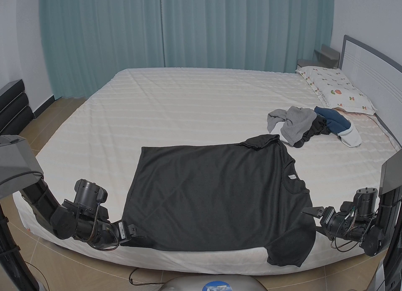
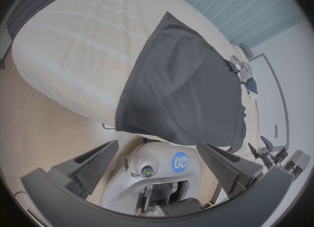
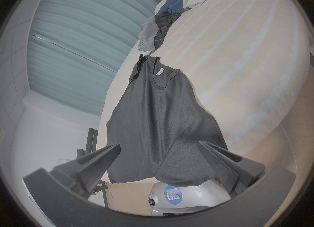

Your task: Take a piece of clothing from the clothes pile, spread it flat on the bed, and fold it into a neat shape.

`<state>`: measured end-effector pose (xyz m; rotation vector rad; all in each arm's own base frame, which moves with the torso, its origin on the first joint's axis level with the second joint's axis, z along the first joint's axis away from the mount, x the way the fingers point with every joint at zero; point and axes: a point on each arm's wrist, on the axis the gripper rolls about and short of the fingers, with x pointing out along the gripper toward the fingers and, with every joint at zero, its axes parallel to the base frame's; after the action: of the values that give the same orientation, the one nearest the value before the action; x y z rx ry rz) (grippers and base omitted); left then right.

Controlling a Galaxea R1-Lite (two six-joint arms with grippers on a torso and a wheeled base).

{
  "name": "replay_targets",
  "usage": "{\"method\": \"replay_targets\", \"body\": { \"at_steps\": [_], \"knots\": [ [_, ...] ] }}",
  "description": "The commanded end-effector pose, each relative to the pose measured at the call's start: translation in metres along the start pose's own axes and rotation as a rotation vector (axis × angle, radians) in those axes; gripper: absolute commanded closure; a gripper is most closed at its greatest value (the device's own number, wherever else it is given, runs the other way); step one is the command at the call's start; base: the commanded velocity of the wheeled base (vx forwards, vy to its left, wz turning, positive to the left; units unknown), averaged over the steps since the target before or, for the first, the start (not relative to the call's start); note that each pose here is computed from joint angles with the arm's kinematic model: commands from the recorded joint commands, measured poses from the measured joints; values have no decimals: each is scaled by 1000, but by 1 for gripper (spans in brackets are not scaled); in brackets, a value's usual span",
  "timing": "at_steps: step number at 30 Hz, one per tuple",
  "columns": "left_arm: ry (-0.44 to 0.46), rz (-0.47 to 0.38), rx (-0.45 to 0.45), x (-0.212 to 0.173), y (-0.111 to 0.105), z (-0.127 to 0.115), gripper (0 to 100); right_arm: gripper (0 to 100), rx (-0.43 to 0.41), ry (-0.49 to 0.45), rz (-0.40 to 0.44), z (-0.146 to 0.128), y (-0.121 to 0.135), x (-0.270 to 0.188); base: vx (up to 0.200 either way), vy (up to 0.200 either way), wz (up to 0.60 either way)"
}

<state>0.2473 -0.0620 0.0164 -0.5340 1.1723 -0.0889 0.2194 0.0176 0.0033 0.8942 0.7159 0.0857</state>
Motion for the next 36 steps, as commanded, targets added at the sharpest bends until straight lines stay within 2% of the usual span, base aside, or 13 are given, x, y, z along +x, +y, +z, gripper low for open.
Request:
{"method": "replay_targets", "body": {
  "at_steps": [1, 4, 9, 13, 29, 36],
  "knots": [
    [-14, -20, 32, -4, 26, -7, 0, 0, -4, -1, 4, 0, 0, -1, 0, 0, 0],
    [-29, -51, 73, 2, 34, -10, 0, 0, -4, 1, 6, -1, 1, 0, 0, 0, 0],
    [-43, -45, 171, 24, 42, -14, 0, 0, -5, 2, 6, -1, 1, 0, 0, 0, 0],
    [-93, -47, 183, 29, 43, -11, 0, 0, -7, 1, 7, -1, 1, 0, 0, 0, 0],
    [-117, -46, 197, 37, 43, -7, 0, 0, -10, -1, 9, -1, 2, 0, 0, 0, 0],
    [-140, -65, 245, 45, 43, -12, 0, 0, -11, -5, 16, 0, 3, -1, 0, 0, 0]
  ]
}}
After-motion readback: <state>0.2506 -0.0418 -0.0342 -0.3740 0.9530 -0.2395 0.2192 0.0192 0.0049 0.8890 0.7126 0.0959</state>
